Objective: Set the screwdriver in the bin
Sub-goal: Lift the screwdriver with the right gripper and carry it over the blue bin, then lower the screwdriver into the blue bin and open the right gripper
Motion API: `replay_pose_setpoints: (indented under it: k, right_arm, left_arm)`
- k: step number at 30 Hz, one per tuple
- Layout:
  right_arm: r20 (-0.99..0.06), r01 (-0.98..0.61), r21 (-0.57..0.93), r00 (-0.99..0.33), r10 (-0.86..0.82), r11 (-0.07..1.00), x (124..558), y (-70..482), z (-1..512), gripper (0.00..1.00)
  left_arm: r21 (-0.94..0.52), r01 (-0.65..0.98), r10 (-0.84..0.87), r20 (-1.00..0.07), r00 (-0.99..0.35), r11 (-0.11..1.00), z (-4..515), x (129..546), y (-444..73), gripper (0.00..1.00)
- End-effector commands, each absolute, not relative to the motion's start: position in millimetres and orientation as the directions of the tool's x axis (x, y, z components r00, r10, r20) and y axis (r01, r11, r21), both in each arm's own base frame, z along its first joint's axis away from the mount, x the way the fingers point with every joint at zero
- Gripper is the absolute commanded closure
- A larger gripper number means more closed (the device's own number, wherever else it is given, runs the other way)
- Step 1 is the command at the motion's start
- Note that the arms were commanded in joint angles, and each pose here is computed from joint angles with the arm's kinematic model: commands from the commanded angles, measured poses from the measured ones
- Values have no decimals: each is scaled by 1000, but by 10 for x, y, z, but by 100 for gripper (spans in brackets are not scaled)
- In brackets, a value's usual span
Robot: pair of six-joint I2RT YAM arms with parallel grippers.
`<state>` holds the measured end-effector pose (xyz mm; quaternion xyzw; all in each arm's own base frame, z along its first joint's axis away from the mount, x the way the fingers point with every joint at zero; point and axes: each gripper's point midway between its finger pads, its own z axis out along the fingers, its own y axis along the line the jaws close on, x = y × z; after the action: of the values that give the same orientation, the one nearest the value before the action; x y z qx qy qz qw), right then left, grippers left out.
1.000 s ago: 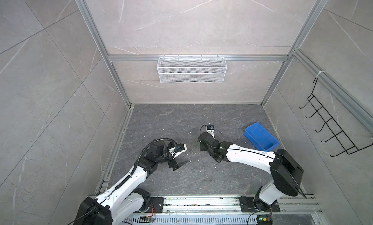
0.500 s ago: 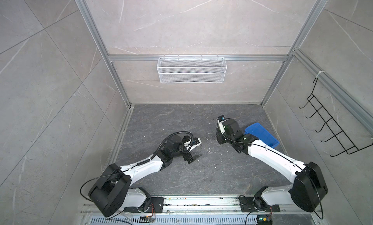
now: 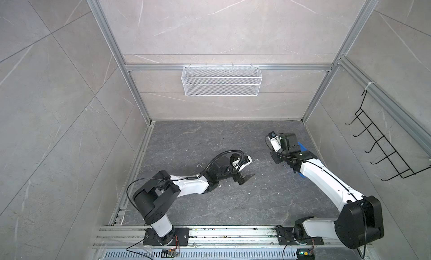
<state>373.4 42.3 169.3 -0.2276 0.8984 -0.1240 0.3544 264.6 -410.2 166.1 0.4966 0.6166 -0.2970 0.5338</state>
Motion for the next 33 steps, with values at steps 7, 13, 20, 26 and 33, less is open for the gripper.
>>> replay_pose_setpoints:
  k: [7,13,20,26,33]
  right_arm:
    - [-468,-251,-485,-735,-491,838,3755,-444,1479,100]
    - [-367,-214,-493,-827,-425,843,3687,-926,1194,100]
    - [-325,-227,-455,-858,-398,861,3791,-1038,880,100]
    - [-306,-238,-426,-870,-387,873,3889,-1063,686,100]
    - [-292,-242,-428,-875,-387,871,3947,-1116,583,90]
  left_arm:
    - [157,929,197,-976,95,334,1952,2745,-4420,0]
    - [154,942,208,-974,94,300,1930,2701,-4464,0]
    - [146,948,203,-975,89,284,1913,2685,-4493,0]
    - [139,947,211,-974,78,289,1892,2671,-4467,0]
    - [129,951,233,-970,62,281,1837,2637,-4435,0]
